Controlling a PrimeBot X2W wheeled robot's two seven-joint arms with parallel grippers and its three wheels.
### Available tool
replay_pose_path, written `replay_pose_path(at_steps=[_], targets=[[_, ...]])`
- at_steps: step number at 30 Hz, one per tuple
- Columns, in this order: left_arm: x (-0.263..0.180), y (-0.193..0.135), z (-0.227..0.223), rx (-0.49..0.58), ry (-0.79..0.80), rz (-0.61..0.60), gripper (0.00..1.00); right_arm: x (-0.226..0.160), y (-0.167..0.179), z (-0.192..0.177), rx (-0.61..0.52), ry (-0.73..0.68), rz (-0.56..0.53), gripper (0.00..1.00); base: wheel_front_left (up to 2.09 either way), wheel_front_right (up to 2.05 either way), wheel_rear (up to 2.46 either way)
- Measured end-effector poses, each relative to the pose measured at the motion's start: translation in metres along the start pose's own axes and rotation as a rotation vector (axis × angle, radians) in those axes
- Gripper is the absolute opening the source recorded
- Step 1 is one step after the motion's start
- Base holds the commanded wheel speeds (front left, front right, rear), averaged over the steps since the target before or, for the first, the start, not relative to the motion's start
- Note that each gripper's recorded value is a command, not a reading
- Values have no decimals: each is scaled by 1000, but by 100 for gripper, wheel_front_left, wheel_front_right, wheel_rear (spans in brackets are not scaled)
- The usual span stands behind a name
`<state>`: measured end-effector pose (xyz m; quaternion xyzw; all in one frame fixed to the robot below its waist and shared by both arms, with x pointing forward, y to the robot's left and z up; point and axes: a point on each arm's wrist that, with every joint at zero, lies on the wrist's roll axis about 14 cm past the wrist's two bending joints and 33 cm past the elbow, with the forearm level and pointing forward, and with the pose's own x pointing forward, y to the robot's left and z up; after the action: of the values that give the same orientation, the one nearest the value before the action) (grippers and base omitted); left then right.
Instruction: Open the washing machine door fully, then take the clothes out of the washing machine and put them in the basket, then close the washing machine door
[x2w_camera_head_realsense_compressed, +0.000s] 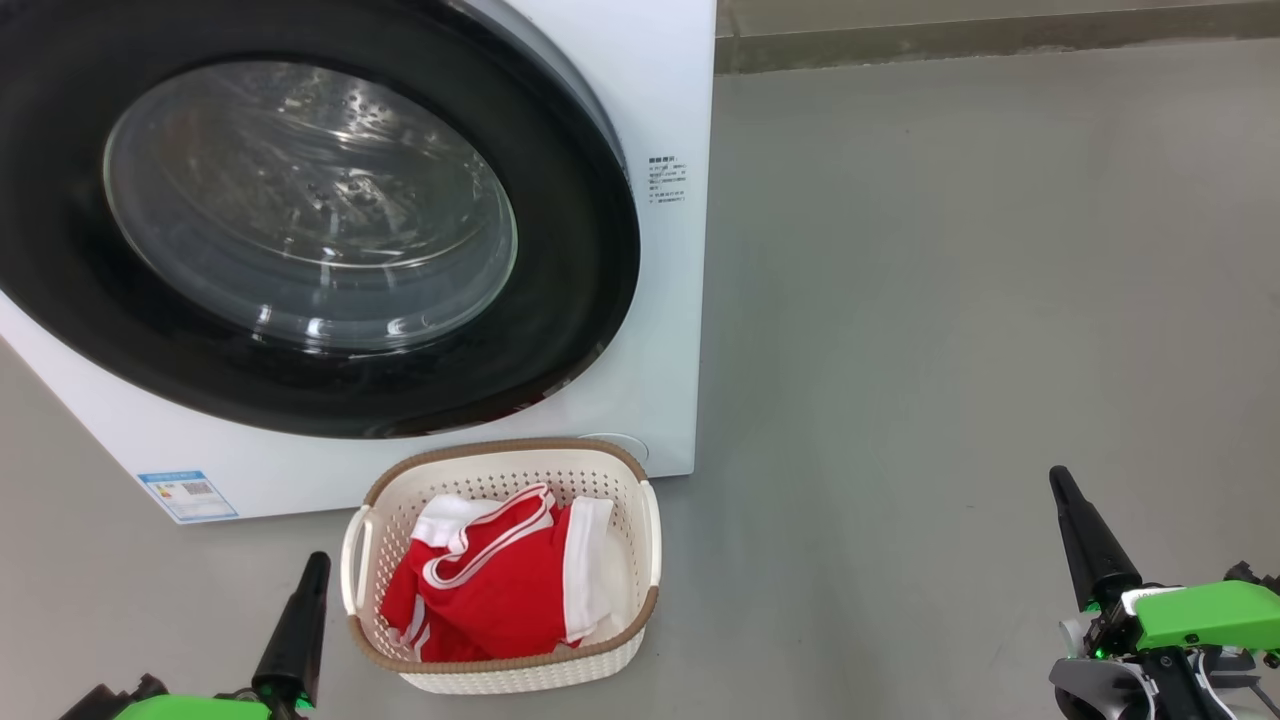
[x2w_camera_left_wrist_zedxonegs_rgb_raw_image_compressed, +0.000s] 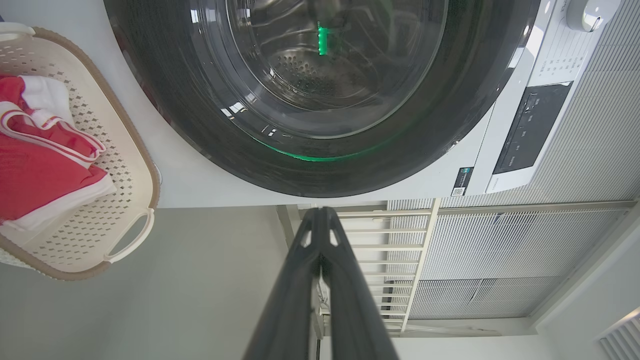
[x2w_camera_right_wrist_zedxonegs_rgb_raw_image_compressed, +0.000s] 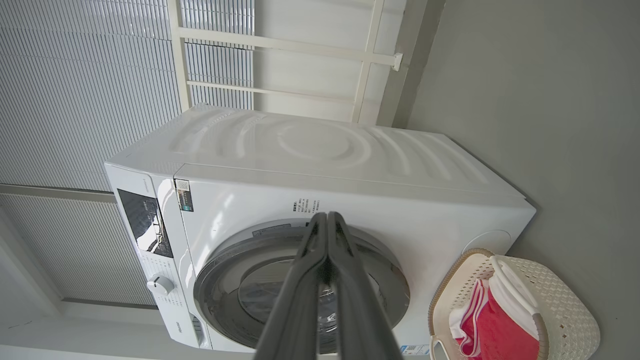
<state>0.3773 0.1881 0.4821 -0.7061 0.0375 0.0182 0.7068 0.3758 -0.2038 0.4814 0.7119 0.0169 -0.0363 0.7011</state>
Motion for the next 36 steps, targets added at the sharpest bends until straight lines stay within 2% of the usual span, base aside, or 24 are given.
replay_pose_path(at_steps=[36], targets=[[0, 0, 0, -2, -1, 0, 0, 0, 0, 0, 0, -1, 0, 0, 0, 0, 0]])
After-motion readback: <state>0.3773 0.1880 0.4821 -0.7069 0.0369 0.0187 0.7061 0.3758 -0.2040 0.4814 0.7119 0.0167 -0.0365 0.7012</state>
